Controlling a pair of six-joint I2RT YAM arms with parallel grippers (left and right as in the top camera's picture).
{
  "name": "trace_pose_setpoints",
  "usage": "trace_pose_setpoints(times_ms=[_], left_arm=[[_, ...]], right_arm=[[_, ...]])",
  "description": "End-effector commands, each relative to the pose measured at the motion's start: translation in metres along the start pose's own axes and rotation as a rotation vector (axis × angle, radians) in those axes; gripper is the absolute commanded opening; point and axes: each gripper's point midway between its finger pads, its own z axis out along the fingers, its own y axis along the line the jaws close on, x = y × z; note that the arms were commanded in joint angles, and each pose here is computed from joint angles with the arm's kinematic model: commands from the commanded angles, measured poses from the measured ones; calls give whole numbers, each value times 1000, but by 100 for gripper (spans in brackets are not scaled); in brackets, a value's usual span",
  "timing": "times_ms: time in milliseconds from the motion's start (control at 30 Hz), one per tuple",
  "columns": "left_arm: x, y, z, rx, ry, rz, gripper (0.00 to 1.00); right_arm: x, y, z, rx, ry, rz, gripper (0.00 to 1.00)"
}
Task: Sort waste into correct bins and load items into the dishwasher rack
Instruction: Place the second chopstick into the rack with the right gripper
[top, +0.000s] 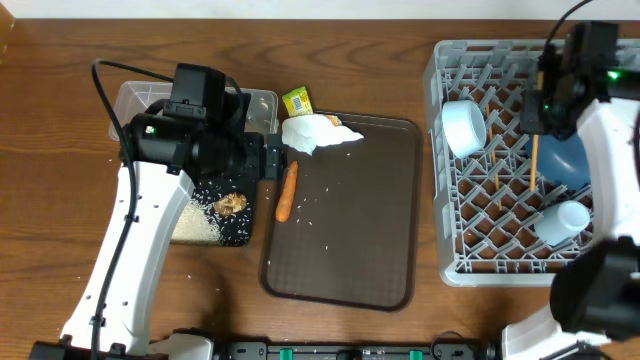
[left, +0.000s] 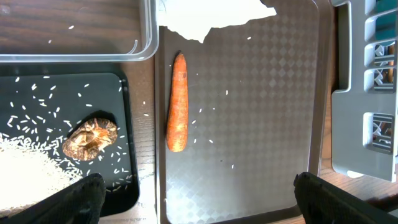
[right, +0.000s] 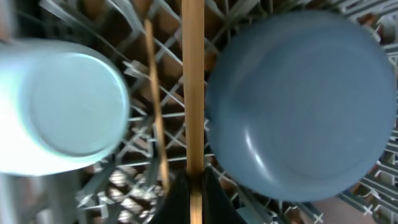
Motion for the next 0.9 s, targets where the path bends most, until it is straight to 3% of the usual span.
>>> trace_pose_setpoints(times_ms=[0, 33, 100, 300, 433, 633, 867], left_arm=[[0, 0, 0, -2, 0, 15, 98], [0, 0, 0, -2, 0, 14, 98], [0, 0, 0, -2, 0, 15, 98], [0, 0, 0, -2, 0, 15, 98], [0, 0, 0, -2, 0, 14, 98], [0, 0, 0, -2, 0, 15, 98], [0, 0, 0, -2, 0, 14, 98]], right_arm=[[3, -2, 18, 50, 40, -65, 8], [2, 3, 18, 36, 38, -69, 25], [-1, 17, 12, -14, 18, -73, 38], [-20, 78, -53, -260, -155, -58, 51], [-26, 131, -108, -483, -292, -144, 48], [-17, 175, -131, -553, -322, -248, 50], [-23, 189, -138, -570, -359, -250, 75]])
